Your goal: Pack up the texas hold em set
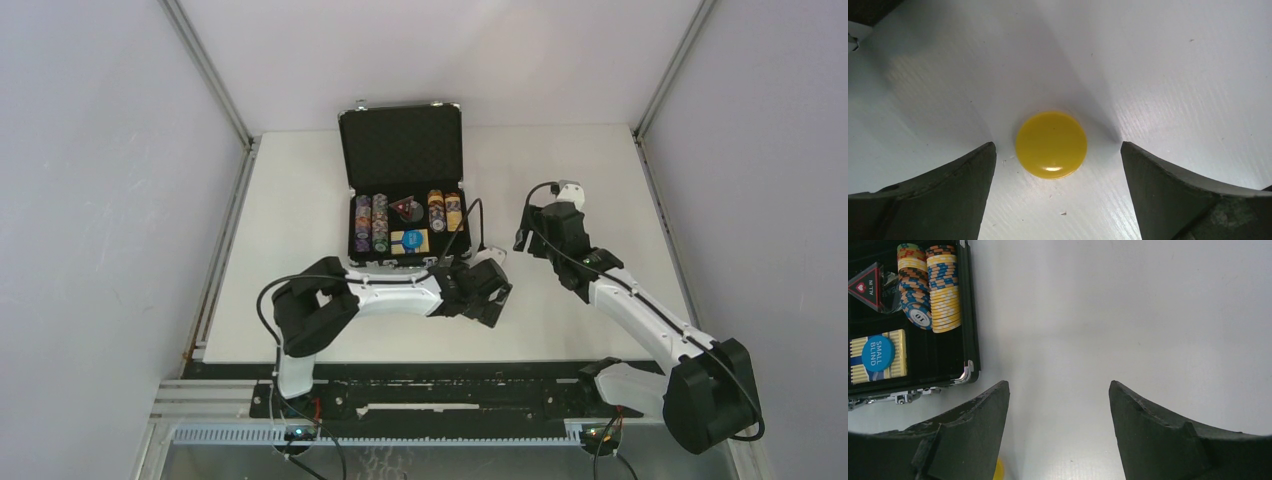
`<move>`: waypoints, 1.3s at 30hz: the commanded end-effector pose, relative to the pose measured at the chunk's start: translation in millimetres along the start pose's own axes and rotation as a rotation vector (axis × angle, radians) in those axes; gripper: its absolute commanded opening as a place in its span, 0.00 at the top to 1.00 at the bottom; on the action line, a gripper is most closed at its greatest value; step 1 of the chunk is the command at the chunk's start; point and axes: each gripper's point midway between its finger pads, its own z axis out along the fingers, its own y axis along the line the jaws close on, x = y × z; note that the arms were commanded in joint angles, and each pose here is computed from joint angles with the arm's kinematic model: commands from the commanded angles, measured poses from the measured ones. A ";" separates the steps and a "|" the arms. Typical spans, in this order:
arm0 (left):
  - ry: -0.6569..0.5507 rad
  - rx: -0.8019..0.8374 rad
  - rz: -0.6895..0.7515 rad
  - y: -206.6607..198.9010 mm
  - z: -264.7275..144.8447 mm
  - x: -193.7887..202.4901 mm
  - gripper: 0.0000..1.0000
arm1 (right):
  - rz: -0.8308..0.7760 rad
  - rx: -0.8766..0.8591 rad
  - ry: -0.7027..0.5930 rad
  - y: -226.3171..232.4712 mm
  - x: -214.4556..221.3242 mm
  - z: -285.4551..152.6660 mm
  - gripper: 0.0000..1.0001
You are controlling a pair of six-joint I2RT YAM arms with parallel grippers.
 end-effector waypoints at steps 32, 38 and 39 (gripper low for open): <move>0.011 -0.045 0.018 1.0 -15.9 -2.3 0.48 | 0.025 -0.026 -0.036 5.2 -8.9 3.9 0.20; -0.028 -0.055 0.031 1.3 -29.2 -21.4 0.47 | 0.022 -0.029 -0.033 5.6 -7.4 4.7 0.20; -0.037 -0.056 0.031 1.0 -31.1 -24.8 0.47 | 0.022 -0.027 -0.030 5.0 -6.2 5.2 0.20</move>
